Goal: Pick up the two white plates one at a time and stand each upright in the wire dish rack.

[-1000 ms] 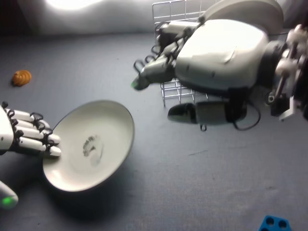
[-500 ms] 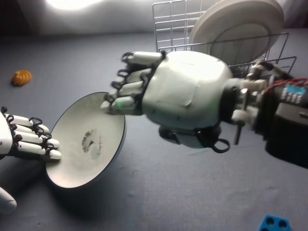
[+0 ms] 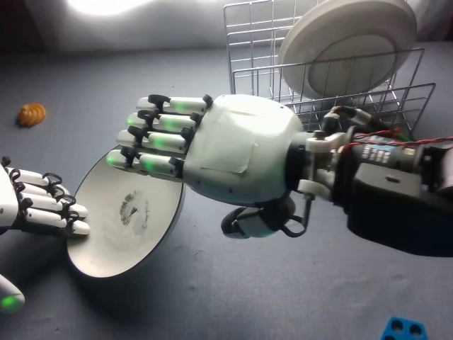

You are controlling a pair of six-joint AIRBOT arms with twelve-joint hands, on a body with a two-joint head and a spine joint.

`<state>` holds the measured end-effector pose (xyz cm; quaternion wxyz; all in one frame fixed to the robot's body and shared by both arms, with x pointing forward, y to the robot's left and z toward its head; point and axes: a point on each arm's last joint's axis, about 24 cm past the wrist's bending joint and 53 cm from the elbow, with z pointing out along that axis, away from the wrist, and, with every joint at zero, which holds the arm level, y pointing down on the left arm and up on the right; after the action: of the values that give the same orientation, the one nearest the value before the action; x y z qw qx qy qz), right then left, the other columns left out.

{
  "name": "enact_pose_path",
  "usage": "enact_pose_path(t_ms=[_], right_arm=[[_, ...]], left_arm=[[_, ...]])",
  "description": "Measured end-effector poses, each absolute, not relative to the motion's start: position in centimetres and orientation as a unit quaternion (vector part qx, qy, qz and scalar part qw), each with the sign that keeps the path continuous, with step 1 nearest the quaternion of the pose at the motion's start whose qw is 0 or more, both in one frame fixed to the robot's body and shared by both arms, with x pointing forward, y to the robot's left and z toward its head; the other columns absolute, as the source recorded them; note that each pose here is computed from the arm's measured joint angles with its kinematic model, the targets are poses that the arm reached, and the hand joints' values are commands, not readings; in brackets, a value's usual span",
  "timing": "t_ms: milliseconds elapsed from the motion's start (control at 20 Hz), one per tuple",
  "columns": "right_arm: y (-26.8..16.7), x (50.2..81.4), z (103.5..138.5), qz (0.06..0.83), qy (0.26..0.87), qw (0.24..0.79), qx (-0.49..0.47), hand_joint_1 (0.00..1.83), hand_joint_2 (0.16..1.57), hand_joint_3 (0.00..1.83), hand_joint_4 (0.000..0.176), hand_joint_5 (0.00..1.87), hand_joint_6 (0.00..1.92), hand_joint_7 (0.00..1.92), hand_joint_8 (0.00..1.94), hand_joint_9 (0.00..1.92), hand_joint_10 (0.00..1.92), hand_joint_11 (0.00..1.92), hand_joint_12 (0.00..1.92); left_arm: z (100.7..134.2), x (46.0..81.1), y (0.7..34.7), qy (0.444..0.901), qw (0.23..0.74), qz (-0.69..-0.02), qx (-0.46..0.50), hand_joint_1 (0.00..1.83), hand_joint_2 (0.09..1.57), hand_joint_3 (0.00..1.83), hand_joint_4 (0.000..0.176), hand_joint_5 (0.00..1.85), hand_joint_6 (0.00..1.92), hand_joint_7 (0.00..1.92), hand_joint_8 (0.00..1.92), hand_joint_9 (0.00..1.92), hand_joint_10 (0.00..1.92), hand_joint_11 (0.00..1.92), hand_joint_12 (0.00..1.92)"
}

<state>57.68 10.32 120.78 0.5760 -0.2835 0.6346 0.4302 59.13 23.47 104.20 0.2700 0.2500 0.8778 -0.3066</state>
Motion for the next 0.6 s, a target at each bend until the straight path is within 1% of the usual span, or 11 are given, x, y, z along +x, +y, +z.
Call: enact_pose_path(t_ms=[100,150,250,300,350,450,600], right_arm=[[10.9,57.7,120.1,0.426,0.634,0.576,-0.291,1.1,0.96,0.0,0.0,0.0,0.0,0.0,0.0,0.0,0.0,0.0,0.0],[11.2,57.7,119.6,0.425,0.636,0.573,-0.294,1.13,0.96,0.0,0.0,0.0,0.0,0.0,0.0,0.0,0.0,0.0,0.0],[12.0,58.0,118.9,0.42,0.638,0.571,-0.301,1.12,0.95,0.0,0.0,0.0,0.0,0.0,0.0,0.0,0.0,0.0,0.0],[12.2,58.3,118.8,0.419,0.637,0.573,-0.301,1.14,0.97,0.0,0.0,0.0,0.0,0.0,0.0,0.0,0.0,0.0,0.0],[12.6,58.6,118.6,0.417,0.636,0.575,-0.303,1.18,0.98,0.0,0.0,0.0,0.0,0.0,0.0,0.0,0.0,0.0,0.0],[13.1,59.3,118.1,0.413,0.637,0.577,-0.303,1.23,0.98,0.0,0.0,0.0,0.0,0.0,0.0,0.0,0.0,0.0,0.0],[14.0,59.6,117.8,0.414,0.636,0.577,-0.303,1.28,1.0,0.0,0.0,0.0,0.0,0.0,0.0,0.0,0.0,0.0,0.0]], left_arm=[[104.2,59.1,23.4,0.878,0.27,-0.307,0.25,0.0,1.07,0.0,0.0,0.18,0.01,0.16,0.01,0.12,0.01,0.0,0.26],[104.2,59.1,23.4,0.878,0.27,-0.307,0.25,0.0,1.07,0.0,0.0,0.19,0.01,0.18,0.01,0.13,0.01,0.0,0.27],[104.2,59.2,23.5,0.878,0.27,-0.307,0.25,0.0,1.06,0.0,0.0,0.14,0.0,0.12,0.0,0.09,0.0,0.0,0.2],[104.2,59.2,23.5,0.878,0.27,-0.307,0.25,0.0,1.06,0.0,0.0,0.16,0.0,0.14,0.01,0.11,0.01,0.0,0.24],[104.2,59.2,23.4,0.878,0.269,-0.308,0.25,0.0,1.06,0.0,0.0,0.14,0.0,0.13,0.0,0.1,0.0,0.0,0.19],[104.2,59.2,23.4,0.877,0.269,-0.308,0.25,0.0,1.07,0.0,0.0,0.16,0.0,0.15,0.0,0.11,0.0,0.0,0.24],[104.1,59.2,23.4,0.877,0.269,-0.308,0.25,0.0,1.07,0.0,0.0,0.16,0.0,0.14,0.0,0.11,0.0,0.0,0.25]])
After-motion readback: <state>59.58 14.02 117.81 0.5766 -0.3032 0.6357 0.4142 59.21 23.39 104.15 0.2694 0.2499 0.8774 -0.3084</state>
